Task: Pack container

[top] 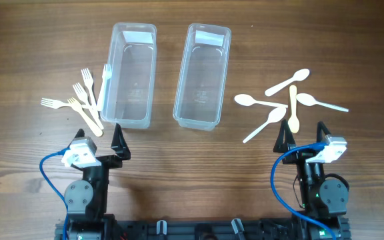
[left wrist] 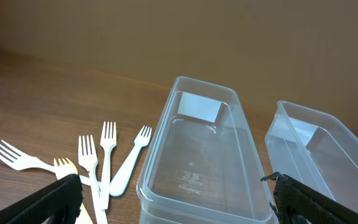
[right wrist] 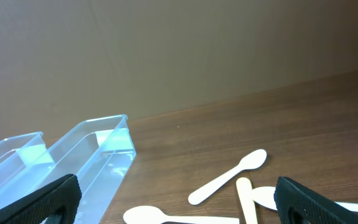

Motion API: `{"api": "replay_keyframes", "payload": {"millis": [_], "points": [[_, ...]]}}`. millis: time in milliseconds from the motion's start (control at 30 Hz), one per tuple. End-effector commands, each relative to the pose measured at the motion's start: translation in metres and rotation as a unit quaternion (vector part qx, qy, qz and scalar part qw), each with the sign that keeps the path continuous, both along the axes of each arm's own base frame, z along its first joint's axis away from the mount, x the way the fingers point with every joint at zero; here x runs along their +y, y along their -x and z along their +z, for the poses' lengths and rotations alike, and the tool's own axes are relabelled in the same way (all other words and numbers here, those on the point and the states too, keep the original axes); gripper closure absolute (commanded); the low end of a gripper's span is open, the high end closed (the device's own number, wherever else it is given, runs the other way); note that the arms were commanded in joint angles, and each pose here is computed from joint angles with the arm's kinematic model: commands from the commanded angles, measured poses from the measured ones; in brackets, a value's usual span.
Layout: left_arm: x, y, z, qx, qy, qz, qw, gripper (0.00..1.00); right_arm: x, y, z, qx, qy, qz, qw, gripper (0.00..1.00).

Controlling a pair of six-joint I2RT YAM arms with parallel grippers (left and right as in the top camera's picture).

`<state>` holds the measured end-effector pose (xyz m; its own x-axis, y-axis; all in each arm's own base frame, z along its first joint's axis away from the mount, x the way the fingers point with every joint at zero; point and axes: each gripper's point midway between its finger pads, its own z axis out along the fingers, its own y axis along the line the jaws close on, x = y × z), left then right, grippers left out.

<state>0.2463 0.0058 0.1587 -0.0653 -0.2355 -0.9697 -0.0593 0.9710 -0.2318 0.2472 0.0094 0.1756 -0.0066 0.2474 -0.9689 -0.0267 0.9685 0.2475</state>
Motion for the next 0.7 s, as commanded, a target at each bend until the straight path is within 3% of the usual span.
{"api": "replay_keyframes", "payload": {"millis": [0,667], "points": [[0.0030,-0.0004,-0.0027,0.001,0.008,0.008,1.000,0.00,-0.0023,0.0004,0.0023,-0.006,-0.008,-0.007,1.000,0.00],[0.0030,-0.0004,-0.0027,0.001,0.008,0.008,1.000,0.00,-0.0023,0.0004,0.0022,-0.006,-0.008,-0.007,1.000,0.00]]}}
